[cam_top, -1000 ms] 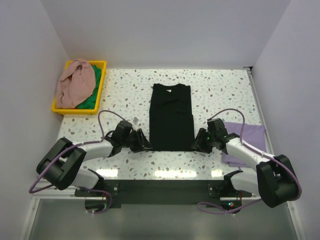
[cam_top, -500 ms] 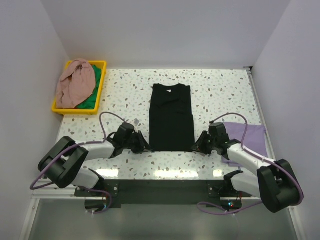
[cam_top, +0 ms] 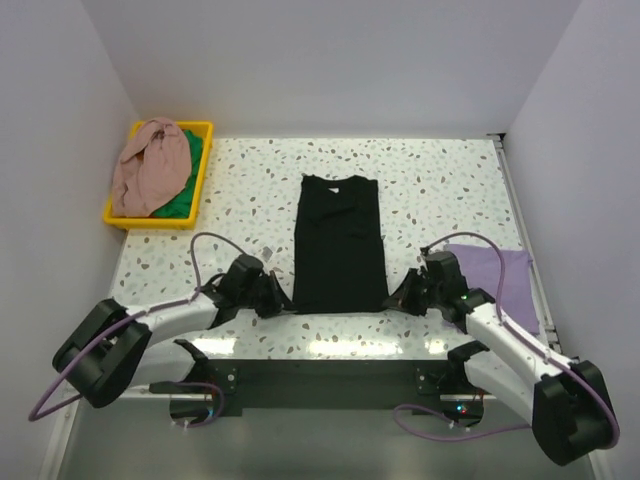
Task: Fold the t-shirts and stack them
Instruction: Fold the tshirt
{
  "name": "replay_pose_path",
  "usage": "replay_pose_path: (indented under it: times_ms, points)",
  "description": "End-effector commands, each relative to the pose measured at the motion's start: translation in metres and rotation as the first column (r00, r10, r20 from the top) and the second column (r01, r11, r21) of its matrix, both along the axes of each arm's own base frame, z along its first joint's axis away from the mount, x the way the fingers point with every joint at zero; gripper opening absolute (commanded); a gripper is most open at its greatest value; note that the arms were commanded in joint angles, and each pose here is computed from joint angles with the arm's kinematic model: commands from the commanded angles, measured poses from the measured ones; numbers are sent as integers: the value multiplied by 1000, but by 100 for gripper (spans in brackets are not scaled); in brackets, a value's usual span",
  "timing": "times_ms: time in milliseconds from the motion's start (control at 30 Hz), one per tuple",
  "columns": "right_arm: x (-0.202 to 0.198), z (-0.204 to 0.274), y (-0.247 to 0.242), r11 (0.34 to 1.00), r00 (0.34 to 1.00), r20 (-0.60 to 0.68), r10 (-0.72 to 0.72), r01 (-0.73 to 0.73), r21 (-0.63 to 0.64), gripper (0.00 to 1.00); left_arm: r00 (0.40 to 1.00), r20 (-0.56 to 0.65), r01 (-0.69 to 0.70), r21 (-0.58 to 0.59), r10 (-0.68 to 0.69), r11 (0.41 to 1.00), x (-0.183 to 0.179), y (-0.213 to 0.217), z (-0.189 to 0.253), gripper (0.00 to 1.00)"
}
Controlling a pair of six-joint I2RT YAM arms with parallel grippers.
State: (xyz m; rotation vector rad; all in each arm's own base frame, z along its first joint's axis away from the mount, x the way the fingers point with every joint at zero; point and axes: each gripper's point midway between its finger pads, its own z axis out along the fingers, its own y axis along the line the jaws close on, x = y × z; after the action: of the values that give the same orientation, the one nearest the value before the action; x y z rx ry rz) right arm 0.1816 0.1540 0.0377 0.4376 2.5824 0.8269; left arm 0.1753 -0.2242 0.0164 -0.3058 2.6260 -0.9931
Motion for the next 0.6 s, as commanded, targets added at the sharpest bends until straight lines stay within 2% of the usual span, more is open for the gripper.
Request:
replay_pose_path:
  times_ms: [0, 100, 133, 167, 233, 300, 567]
  points:
    - [-28, 0, -4, 999, 998, -27, 48, -48, 9, 0, 1000, 15, 18, 42, -18, 999, -15, 13, -1, 0]
    - [-45, 5, -6, 997, 997, -37, 75, -74, 24, 0, 999, 24, 34, 39, -35, 999, -29, 18, 3, 0]
    - [-46, 15, -6, 996, 997, 8, 77, -77, 41, 0, 999, 19, 39, 44, -40, 998, -34, 20, 3, 0]
    - [-56, 14, -10, 996, 997, -18, 79, -78, 32, 0, 998, 49, 42, 21, -43, 999, -35, 18, 12, 0]
    - [-62, 27, -11, 995, 995, 39, 92, -94, 46, 0, 996, 75, 44, -2, -44, 999, -41, 20, 19, 0]
    - [-74, 30, -15, 994, 995, 25, 99, -100, 42, 0, 995, 90, 46, -18, -44, 999, -45, 20, 25, 0]
    - [-84, 69, -19, 992, 988, 116, 101, -109, 67, 0, 971, 237, 60, -77, -40, 995, -37, 19, 85, 0]
